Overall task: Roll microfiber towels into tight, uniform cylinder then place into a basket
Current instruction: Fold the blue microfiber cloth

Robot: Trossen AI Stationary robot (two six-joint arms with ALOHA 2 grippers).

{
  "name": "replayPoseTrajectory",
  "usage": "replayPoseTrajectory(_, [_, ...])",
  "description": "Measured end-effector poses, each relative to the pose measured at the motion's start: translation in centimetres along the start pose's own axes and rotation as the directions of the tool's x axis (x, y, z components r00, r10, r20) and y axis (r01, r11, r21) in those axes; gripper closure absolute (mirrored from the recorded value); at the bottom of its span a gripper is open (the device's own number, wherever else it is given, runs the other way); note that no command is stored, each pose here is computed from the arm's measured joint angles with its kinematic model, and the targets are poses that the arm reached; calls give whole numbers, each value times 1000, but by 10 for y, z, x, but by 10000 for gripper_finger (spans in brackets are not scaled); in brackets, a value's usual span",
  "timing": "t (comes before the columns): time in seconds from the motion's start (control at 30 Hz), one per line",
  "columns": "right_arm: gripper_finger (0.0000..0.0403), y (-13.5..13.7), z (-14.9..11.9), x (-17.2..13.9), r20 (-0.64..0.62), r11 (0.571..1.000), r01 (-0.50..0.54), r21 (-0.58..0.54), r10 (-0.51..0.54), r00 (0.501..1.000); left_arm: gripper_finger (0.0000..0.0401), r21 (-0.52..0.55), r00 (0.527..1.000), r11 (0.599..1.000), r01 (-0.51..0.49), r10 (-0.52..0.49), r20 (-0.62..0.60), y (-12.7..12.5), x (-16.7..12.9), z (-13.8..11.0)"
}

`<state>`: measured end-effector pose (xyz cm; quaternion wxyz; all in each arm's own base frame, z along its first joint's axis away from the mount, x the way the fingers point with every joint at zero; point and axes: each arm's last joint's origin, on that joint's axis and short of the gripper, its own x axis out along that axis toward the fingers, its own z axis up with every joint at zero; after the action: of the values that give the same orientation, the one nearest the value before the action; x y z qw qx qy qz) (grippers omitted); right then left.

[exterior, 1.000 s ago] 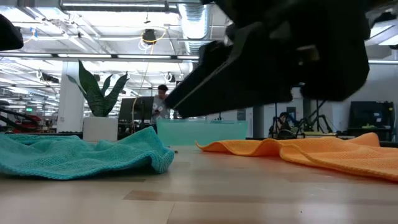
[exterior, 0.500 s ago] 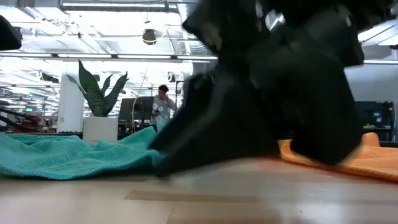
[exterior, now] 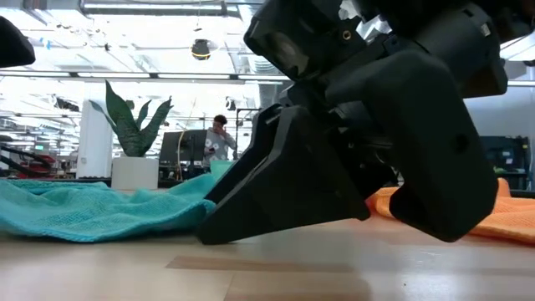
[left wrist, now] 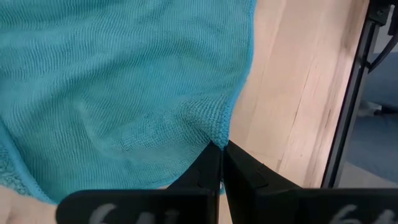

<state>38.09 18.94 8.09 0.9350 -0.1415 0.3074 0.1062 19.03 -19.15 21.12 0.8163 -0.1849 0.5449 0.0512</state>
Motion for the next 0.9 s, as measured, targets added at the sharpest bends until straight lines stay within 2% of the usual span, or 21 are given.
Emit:
replayPoseTrajectory(0.27, [321, 0, -1, 0, -10, 997, 15, 81, -15, 1000, 401, 117, 1000, 993, -7, 6, 10, 0, 0, 0])
replayPoseTrajectory(0.4, [384, 3, 0, -5, -19, 996, 32, 86, -30, 999, 401, 171, 1000, 985, -9, 7, 12, 0, 0, 0])
replayPoseTrajectory(0.53, [386, 2, 7, -17, -44, 994, 49, 96, -45, 998, 401, 222, 1000, 975, -14, 10, 19, 0, 0, 1])
replayPoseTrajectory(0.67, [379, -1, 30, -44, -24, 989, 96, 110, -94, 995, 401, 297, 999, 954, -32, 33, 1, 4, 0, 2])
replayPoseTrajectory(0.77, [392, -7, 48, -66, 9, 986, 138, 93, -139, 990, 401, 287, 997, 956, -66, 71, -9, 5, -6, 8])
replayPoseTrajectory(0.9, [393, -16, 72, -102, 67, 971, 222, 95, -228, 971, 401, 311, 993, 943, -120, 114, 36, -1, -25, 19])
